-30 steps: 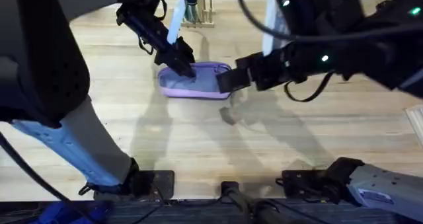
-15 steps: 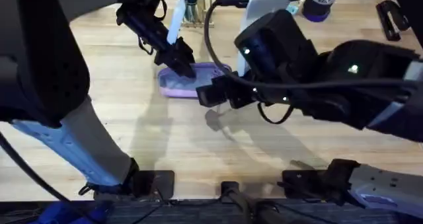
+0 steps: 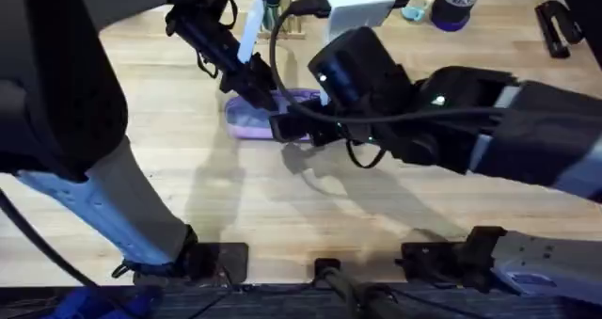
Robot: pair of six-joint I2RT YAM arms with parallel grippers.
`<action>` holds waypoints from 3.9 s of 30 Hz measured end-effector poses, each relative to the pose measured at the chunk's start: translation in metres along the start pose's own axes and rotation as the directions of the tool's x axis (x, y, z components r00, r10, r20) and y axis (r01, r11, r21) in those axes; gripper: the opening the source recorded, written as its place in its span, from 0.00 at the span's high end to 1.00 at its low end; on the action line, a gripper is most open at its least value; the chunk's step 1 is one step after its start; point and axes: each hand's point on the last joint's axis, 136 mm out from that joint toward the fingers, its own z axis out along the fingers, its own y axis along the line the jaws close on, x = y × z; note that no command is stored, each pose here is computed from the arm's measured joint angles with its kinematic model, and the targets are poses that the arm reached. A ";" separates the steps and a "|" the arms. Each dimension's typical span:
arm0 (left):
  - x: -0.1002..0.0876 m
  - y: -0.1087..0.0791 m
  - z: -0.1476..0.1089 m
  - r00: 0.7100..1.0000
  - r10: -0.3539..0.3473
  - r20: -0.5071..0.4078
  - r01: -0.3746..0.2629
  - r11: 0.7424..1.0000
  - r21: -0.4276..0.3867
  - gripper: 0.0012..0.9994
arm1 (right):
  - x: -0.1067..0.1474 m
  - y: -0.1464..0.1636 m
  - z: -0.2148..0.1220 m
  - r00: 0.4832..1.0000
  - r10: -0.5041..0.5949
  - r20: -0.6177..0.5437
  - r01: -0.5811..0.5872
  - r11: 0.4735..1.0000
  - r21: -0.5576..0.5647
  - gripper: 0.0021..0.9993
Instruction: Unzip the bag, pick up the pens from the table one at a time and place them inside, then zip the bag closed.
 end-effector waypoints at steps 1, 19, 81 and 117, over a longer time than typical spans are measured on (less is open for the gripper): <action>0.000 0.000 0.000 1.000 0.000 0.000 0.000 1.000 0.000 0.96 | 0.000 0.001 0.003 1.000 0.000 0.000 0.000 1.000 0.000 0.01; 0.000 0.000 0.000 1.000 0.001 0.000 -0.001 1.000 -0.001 0.96 | -0.012 -0.015 0.034 0.995 0.097 0.031 -0.098 0.994 0.047 0.36; -0.005 -0.001 0.002 1.000 0.010 0.016 -0.010 1.000 0.007 0.96 | 0.034 -0.183 0.020 0.933 0.347 -0.100 -0.302 0.902 0.309 0.60; -0.009 -0.010 -0.014 1.000 -0.021 -0.023 0.021 0.999 0.029 0.00 | -0.026 -0.134 -0.100 0.991 -0.007 0.132 -0.015 0.986 0.167 0.00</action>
